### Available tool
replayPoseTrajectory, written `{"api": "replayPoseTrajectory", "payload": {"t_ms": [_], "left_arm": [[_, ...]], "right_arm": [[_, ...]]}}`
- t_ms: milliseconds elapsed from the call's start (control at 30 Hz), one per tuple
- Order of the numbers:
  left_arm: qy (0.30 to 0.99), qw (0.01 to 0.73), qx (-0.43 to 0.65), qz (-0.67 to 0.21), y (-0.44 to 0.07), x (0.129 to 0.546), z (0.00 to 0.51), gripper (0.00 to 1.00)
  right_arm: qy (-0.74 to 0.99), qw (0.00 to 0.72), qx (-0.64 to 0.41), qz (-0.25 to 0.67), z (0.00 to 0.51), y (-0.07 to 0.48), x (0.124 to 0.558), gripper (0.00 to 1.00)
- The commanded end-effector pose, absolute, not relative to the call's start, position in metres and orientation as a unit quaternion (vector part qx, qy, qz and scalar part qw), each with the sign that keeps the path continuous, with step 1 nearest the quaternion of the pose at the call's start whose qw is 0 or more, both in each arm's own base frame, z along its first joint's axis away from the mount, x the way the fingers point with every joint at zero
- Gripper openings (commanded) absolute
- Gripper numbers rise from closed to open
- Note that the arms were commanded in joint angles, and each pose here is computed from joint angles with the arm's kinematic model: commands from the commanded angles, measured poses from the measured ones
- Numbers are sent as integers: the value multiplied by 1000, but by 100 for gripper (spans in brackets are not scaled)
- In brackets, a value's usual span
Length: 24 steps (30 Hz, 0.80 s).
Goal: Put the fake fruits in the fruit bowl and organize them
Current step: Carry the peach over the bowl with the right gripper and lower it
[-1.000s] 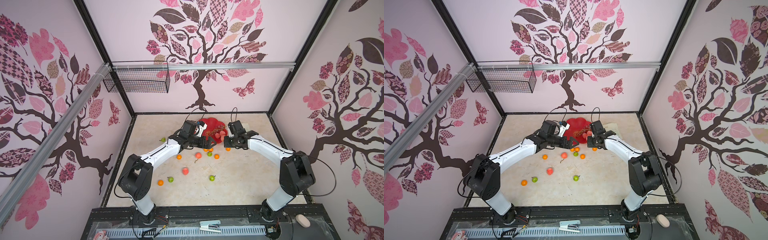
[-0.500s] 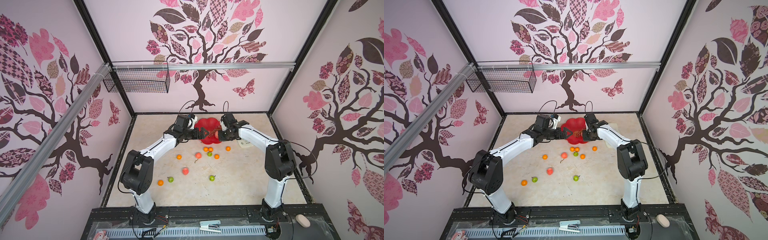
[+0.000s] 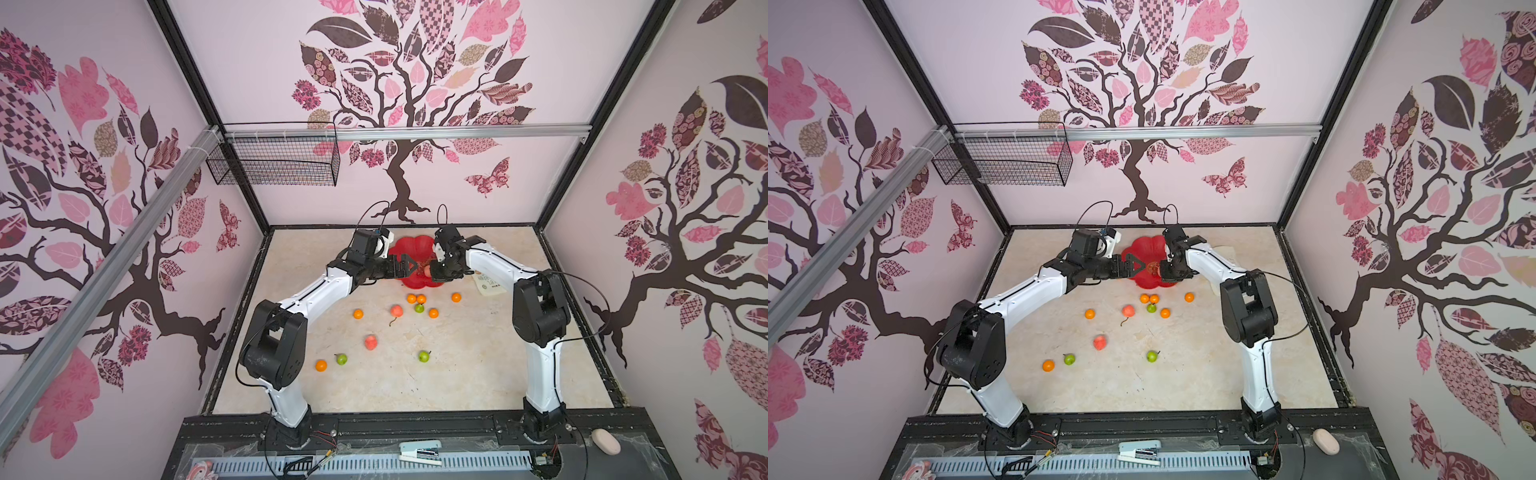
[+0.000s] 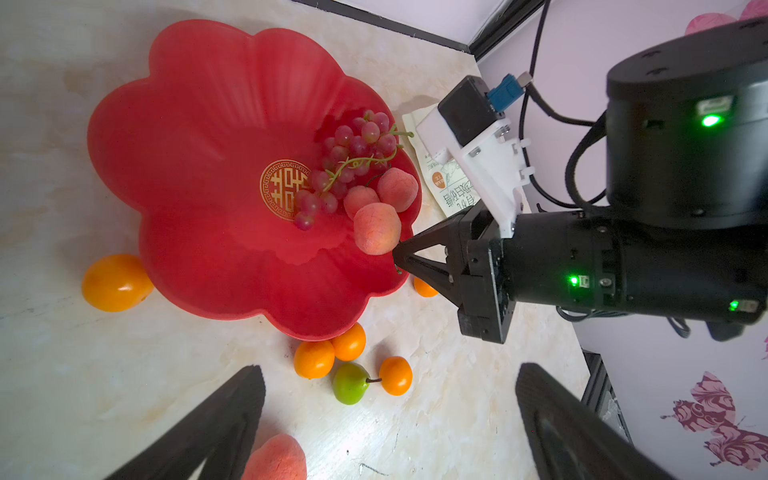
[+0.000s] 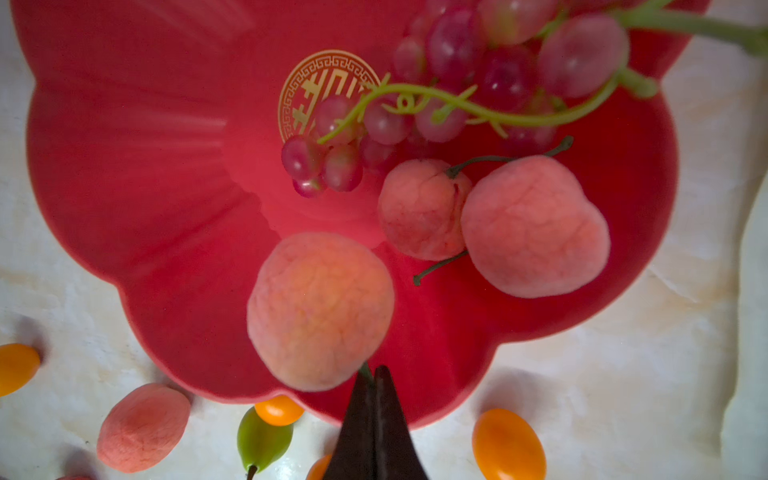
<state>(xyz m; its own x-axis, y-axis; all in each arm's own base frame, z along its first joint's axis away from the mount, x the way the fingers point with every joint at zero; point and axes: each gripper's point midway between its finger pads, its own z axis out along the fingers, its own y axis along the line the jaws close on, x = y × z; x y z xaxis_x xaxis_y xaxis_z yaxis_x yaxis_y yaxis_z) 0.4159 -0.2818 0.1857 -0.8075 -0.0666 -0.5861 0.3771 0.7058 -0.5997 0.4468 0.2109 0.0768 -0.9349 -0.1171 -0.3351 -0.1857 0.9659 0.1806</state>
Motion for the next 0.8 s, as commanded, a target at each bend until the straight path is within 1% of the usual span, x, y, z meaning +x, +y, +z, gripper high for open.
{"api": "replayPoseTrajectory", "payload": {"t_ms": [0, 233, 300, 400, 533, 767], "left_arm": [[873, 293, 91, -379, -282, 416, 181, 98], [872, 291, 91, -382, -282, 416, 181, 98], [872, 289, 92, -384, -283, 416, 181, 98], [872, 288, 91, -385, -283, 416, 180, 98], [872, 289, 92, -385, -283, 416, 181, 98], [872, 290, 97, -383, -282, 414, 182, 98]], "right_arm": [[982, 134, -88, 103, 62, 213, 445, 0], [984, 119, -88, 102, 50, 214, 445, 0], [984, 117, -88, 101, 49, 214, 445, 2], [984, 119, -88, 100, 49, 214, 445, 8], [983, 125, -85, 101, 53, 214, 448, 12], [980, 150, -83, 97, 73, 212, 453, 16]]}}
